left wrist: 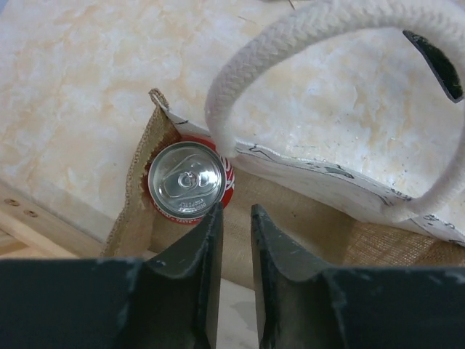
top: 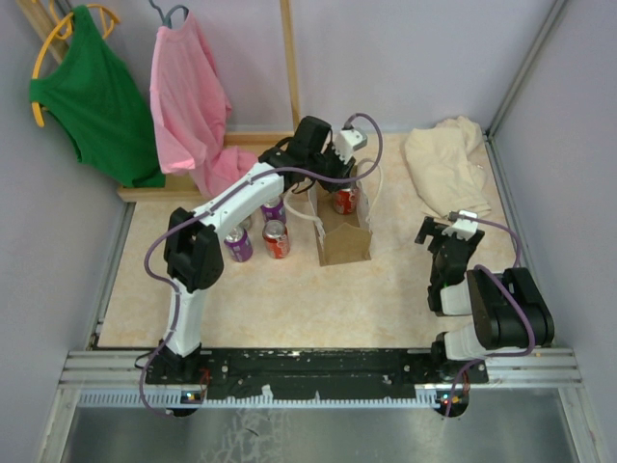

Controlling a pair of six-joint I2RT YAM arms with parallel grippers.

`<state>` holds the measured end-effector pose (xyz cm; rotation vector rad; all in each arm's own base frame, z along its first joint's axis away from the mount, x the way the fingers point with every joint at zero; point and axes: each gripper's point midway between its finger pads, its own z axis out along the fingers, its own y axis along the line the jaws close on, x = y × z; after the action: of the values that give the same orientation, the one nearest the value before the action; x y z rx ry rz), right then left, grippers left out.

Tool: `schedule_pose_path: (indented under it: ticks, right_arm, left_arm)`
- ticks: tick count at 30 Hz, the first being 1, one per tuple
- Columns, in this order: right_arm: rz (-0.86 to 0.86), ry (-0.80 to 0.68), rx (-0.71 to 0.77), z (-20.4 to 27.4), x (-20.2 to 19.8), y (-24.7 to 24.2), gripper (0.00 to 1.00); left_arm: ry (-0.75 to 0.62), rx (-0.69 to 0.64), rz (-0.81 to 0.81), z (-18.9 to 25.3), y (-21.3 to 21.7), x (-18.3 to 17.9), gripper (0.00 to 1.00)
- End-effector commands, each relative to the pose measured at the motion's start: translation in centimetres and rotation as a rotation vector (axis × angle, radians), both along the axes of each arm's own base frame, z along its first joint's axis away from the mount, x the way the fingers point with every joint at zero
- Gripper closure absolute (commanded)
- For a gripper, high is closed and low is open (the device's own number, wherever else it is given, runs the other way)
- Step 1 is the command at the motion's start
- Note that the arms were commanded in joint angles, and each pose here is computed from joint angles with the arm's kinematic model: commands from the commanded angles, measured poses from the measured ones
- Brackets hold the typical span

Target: Take the beverage out of the canvas bag

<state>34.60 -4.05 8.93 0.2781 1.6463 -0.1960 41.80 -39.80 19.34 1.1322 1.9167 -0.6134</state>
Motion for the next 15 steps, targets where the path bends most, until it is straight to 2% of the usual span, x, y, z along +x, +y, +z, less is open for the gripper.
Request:
schedule_pose_path:
  ticks: [1,11,14,15]
  right_arm:
    - [-0.006,-0.068,0.004,1.9,0.9,0.0,0.01]
    - [-0.006,-0.067,0.003,1.9,0.9,0.0,0.01]
    - [-0.006,-0.068,0.004,1.9,0.9,0.0,0.01]
    - [-0.006,-0.067,0.004,1.9,0.9,0.0,0.01]
  left_arm:
    - [0.008,-0.009,-0.019,-0.1,-0.6,0.3,0.69]
    - [0.02,0.025,0.002,-3.0,-0.4,0.8,0.55]
    - [-0.01,0.006,0.01,-3.2,-0.5,1.2,0.49]
    - [-0.015,0.003,0.014,-3.4,-0.5,1.3,0.38]
